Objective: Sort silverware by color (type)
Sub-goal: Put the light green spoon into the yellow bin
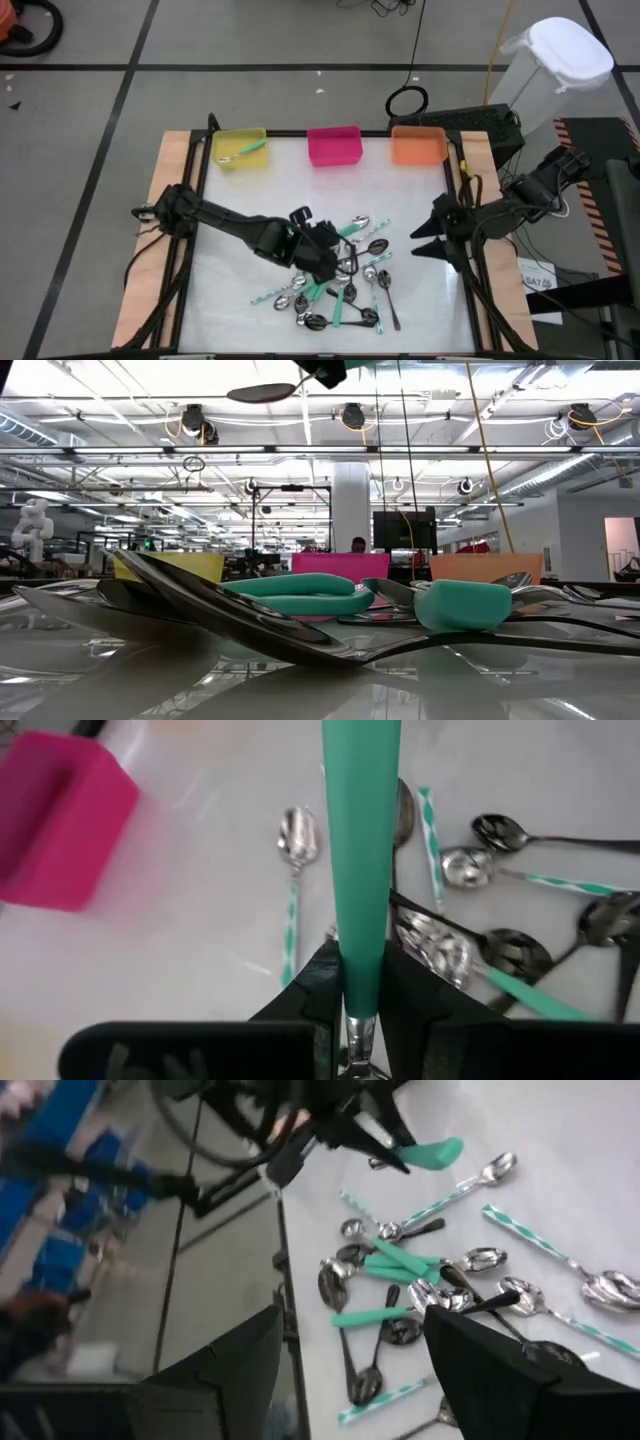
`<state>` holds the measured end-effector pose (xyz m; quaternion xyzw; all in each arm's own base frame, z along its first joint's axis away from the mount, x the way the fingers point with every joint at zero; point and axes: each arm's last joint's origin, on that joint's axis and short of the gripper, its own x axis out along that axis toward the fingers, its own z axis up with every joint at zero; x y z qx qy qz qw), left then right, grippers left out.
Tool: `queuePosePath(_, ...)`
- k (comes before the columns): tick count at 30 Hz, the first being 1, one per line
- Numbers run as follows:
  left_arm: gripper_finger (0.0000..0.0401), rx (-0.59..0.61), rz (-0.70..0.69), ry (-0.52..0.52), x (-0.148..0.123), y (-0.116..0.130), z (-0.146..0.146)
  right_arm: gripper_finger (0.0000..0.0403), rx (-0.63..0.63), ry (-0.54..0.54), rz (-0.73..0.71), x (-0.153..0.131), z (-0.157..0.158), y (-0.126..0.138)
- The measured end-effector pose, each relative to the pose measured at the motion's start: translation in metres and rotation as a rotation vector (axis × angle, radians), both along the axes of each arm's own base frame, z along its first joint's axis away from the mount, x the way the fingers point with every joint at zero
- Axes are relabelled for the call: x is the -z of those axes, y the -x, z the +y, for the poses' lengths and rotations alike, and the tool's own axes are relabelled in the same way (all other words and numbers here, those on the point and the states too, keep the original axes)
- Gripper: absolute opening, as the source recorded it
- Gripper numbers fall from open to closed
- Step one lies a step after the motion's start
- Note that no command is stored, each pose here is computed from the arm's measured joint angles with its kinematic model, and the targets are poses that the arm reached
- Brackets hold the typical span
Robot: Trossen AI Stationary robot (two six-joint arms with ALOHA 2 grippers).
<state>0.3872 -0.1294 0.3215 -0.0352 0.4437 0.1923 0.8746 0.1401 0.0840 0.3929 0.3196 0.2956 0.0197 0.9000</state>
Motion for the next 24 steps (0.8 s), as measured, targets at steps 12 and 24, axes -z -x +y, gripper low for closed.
queuePosePath(12,0.0041,0.008,0.070,-0.046,-0.017,0.008,0.011,0.0242,0.042,0.000,-0.237,-0.021,0.000,-0.005)
queuePosePath(24,0.0041,0.029,0.114,-0.049,-0.018,0.012,0.012,0.0242,0.111,0.104,-0.284,-0.024,-0.011,-0.009)
